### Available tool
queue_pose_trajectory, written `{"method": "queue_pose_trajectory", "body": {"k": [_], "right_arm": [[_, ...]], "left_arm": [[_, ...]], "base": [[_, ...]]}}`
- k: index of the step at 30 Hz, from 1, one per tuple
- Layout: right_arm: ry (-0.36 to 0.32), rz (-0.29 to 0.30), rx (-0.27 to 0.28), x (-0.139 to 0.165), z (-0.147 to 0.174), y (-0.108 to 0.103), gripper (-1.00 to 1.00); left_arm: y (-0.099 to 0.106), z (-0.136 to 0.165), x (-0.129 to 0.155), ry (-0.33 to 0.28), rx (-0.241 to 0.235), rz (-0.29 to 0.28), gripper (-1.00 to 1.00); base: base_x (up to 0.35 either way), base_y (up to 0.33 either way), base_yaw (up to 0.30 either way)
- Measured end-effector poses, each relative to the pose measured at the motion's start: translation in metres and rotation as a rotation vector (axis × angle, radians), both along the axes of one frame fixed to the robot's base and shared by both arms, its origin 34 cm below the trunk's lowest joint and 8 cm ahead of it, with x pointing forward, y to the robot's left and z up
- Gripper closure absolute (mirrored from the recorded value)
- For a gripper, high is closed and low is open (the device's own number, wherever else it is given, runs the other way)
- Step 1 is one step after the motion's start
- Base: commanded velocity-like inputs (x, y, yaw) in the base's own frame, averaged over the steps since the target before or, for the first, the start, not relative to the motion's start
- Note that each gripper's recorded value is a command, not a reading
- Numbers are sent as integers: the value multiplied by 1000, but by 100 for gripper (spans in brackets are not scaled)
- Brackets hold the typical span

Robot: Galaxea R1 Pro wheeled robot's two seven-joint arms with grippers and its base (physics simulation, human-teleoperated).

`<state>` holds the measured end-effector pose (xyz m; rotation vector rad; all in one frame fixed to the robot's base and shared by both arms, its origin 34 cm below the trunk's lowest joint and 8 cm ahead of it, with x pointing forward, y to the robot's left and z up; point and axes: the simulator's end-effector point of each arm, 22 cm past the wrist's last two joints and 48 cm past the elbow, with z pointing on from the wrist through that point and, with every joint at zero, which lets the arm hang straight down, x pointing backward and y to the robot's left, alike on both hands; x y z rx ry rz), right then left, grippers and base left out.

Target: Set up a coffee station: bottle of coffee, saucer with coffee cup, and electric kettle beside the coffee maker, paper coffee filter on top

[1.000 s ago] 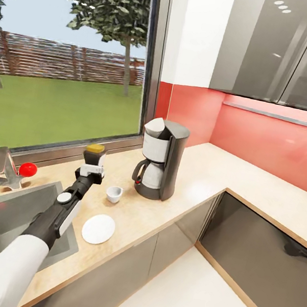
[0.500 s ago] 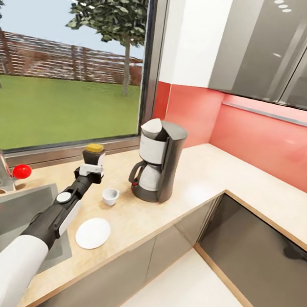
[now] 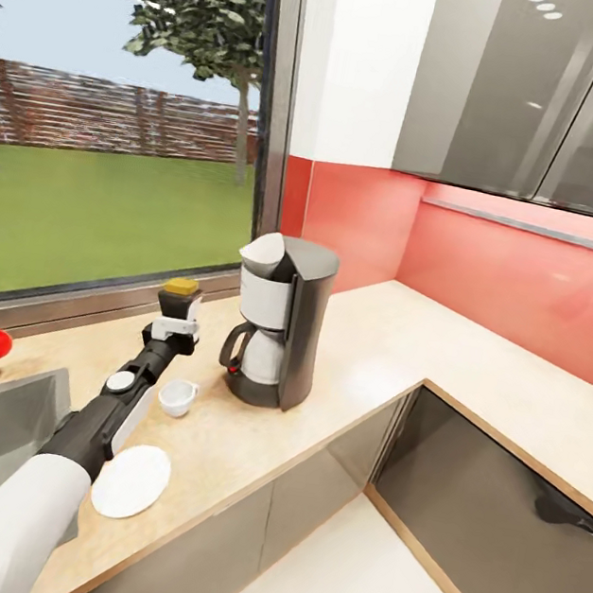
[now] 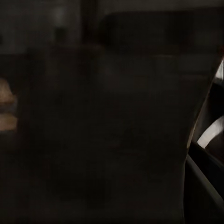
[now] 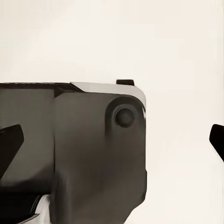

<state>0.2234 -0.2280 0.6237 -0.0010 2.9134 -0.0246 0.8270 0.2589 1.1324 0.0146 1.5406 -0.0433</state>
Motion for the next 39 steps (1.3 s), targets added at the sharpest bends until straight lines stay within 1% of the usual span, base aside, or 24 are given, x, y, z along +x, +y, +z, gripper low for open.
{"method": "queue_pose_trajectory", "body": {"k": [4, 7, 8, 9, 12, 13, 14, 15, 16, 19, 22, 27, 39], "right_arm": [[1, 0, 0, 0, 0, 0, -100], [0, 0, 0, 0, 0, 0, -100], [1, 0, 0, 0, 0, 0, -100], [1, 0, 0, 0, 0, 0, -100], [1, 0, 0, 0, 0, 0, -100], [1, 0, 0, 0, 0, 0, -100], [2, 0, 0, 0, 0, 0, -100], [1, 0, 0, -1, 0, 0, -100], [2, 0, 0, -1, 0, 0, -100], [2, 0, 0, -1, 0, 0, -100], [1, 0, 0, -1, 0, 0, -100], [1, 0, -1, 0, 0, -1, -100], [0, -2, -2, 0, 0, -1, -100]], "left_arm": [[2, 0, 0, -1, 11, -3, 100], [15, 0, 0, -2, 26, 11, 100], [32, 0, -1, 1, 47, 20, 100], [44, 0, -2, 4, 64, 21, 100], [67, -2, -5, 15, 112, -8, 100], [74, -2, -6, 18, 122, -13, 100], [90, 0, -8, 18, 130, -11, 100], [95, 2, -9, 17, 132, -14, 100], [95, 2, -10, 19, 134, -47, 100], [83, -2, -13, 28, 137, -126, 100], [77, -4, -14, 32, 143, -155, 100], [77, -4, -15, 33, 138, -153, 100], [75, -17, -17, 57, 136, -156, 100]], "base": [[167, -188, 0], [50, -52, 0], [16, -17, 0], [10, -11, 0], [4, -4, 0], [0, 0, 0], [0, 0, 0], [0, 0, 0], [0, 0, 0], [0, 0, 0], [0, 0, 0], [54, -19, 0], [218, -157, 4]]}}
